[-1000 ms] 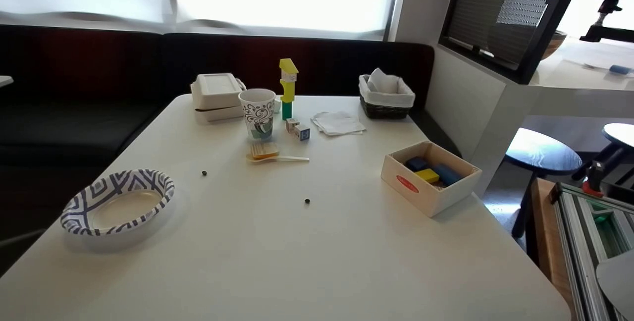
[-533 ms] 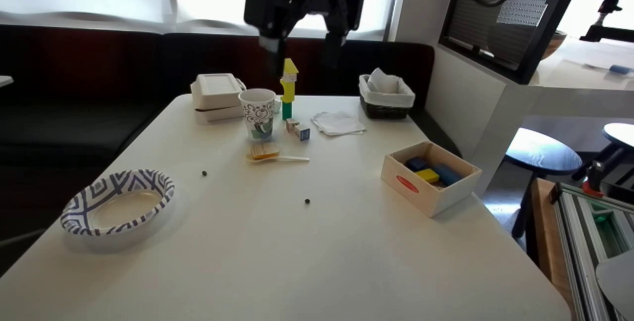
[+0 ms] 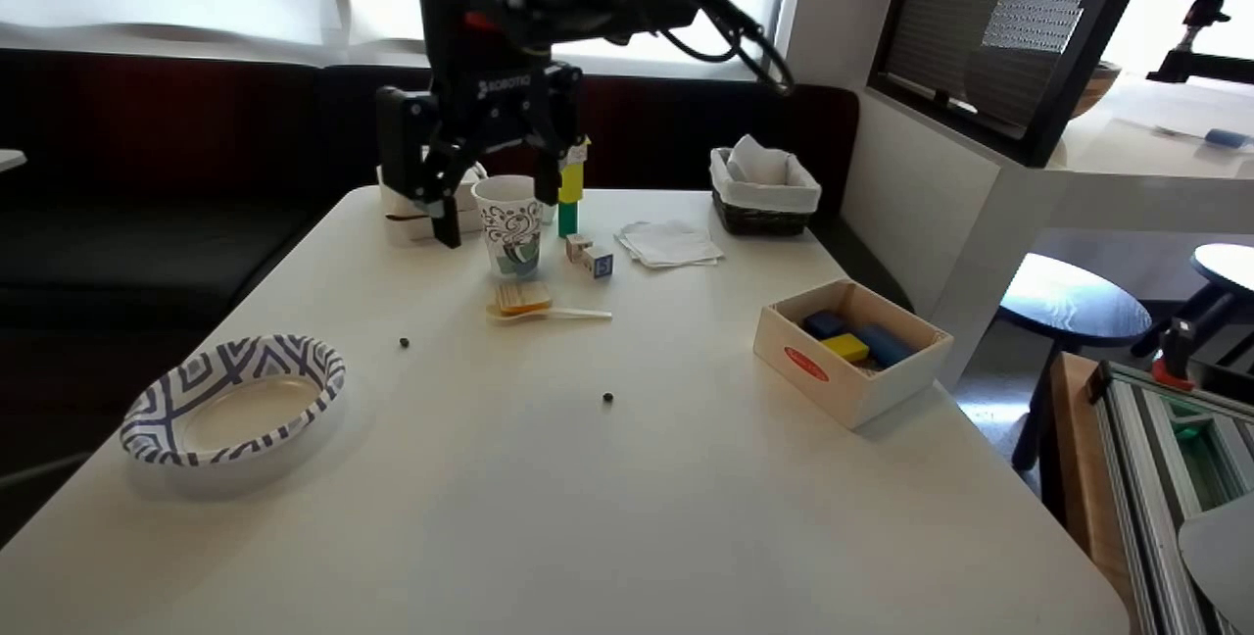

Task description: Put one coffee bean from the counter in the coffee cup.

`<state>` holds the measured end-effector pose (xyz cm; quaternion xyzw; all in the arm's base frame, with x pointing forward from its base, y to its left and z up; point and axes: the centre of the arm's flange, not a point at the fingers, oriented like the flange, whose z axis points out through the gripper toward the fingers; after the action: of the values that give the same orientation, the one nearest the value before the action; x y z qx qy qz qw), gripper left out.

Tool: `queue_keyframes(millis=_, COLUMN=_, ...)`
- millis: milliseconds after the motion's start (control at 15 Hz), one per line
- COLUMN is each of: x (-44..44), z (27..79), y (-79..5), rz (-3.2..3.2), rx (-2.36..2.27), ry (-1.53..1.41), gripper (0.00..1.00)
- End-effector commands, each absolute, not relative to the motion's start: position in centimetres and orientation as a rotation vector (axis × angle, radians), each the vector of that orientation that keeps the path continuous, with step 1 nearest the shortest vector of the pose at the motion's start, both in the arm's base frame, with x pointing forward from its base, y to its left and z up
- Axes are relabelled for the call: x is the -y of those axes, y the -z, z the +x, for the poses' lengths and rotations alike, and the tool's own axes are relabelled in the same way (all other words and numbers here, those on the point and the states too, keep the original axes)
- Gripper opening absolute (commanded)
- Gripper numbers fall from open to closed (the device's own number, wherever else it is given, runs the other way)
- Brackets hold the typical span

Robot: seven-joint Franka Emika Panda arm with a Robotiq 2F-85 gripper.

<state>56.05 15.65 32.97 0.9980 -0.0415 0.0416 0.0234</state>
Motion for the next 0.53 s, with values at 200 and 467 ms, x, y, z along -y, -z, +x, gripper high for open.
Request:
queue_keyframes(millis=200, x=-16.6, z=59.8, y=-30.2, rz=3.084, rx=0.137, ry=-0.115, gripper=1.00)
queue_keyframes(millis=467, x=-16.5, z=59.9, y=-30.7, rz=3.083, rx=0.138, ry=-0.127, gripper=1.00)
